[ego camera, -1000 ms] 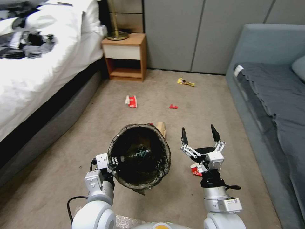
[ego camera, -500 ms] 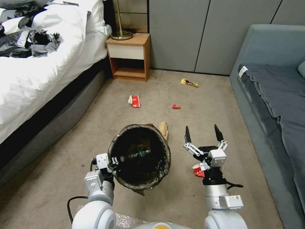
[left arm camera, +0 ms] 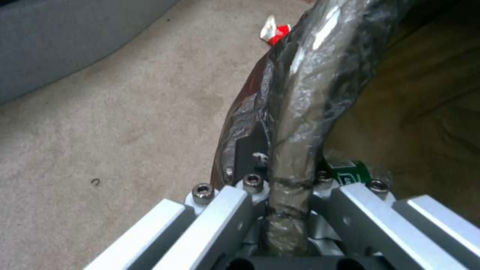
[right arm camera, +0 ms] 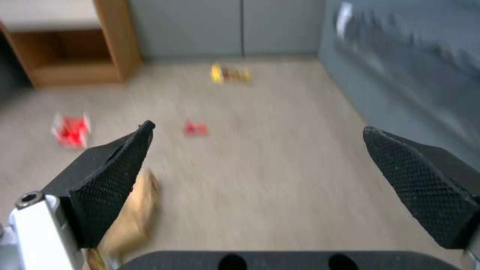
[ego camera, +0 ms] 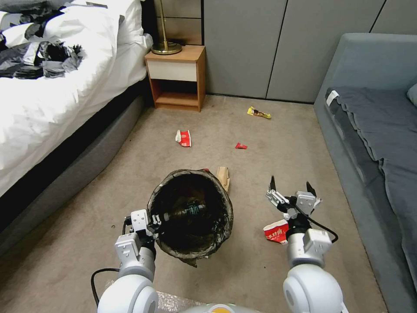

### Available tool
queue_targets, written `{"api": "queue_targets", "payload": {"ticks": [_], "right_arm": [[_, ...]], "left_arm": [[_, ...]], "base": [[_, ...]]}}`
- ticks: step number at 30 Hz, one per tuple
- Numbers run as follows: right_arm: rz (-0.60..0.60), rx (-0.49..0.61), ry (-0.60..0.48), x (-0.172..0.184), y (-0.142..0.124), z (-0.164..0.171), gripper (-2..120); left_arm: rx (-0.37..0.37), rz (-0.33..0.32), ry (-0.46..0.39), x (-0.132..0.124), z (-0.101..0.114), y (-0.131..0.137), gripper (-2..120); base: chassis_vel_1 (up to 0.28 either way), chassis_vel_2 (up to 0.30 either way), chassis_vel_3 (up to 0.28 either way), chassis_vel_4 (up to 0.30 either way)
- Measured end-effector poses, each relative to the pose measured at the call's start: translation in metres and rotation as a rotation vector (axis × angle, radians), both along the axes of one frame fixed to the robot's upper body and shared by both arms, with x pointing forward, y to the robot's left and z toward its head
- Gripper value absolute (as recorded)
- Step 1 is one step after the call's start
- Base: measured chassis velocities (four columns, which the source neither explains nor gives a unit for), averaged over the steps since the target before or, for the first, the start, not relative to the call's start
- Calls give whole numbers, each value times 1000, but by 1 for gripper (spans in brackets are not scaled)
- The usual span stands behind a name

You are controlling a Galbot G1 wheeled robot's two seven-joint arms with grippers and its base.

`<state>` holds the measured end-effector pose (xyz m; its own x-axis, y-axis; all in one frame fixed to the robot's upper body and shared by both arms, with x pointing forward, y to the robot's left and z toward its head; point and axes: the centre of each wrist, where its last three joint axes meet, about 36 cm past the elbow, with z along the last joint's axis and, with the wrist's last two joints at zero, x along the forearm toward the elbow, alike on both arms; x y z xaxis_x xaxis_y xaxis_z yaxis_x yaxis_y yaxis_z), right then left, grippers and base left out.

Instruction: Pick up the trash bin, then pick up the garbage from the floor and place it into the trash bin.

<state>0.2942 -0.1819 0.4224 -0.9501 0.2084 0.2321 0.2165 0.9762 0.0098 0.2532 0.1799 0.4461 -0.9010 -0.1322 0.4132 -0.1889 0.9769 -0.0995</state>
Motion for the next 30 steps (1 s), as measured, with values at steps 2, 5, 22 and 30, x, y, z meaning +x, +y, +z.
{"api": "queue_targets", "payload": {"ticks": [2, 5, 22, 30], "right_arm": [[-14, 6, 87, 12, -5, -12, 100], [-28, 18, 157, 21, -7, -26, 100], [-63, 204, 547, 68, -18, -94, 100], [-93, 190, 627, 85, -31, -128, 100]], "left_arm": [[1, -1, 0, 0, 0, 0, 0], [1, -4, 0, 0, 0, -1, 0], [0, -16, -2, 0, 0, -4, 0], [5, -14, -2, 0, 0, -2, 0]], "base": [[0, 0, 0, 0], [0, 0, 0, 0], [0, 0, 0, 0], [0, 0, 0, 0]]}}
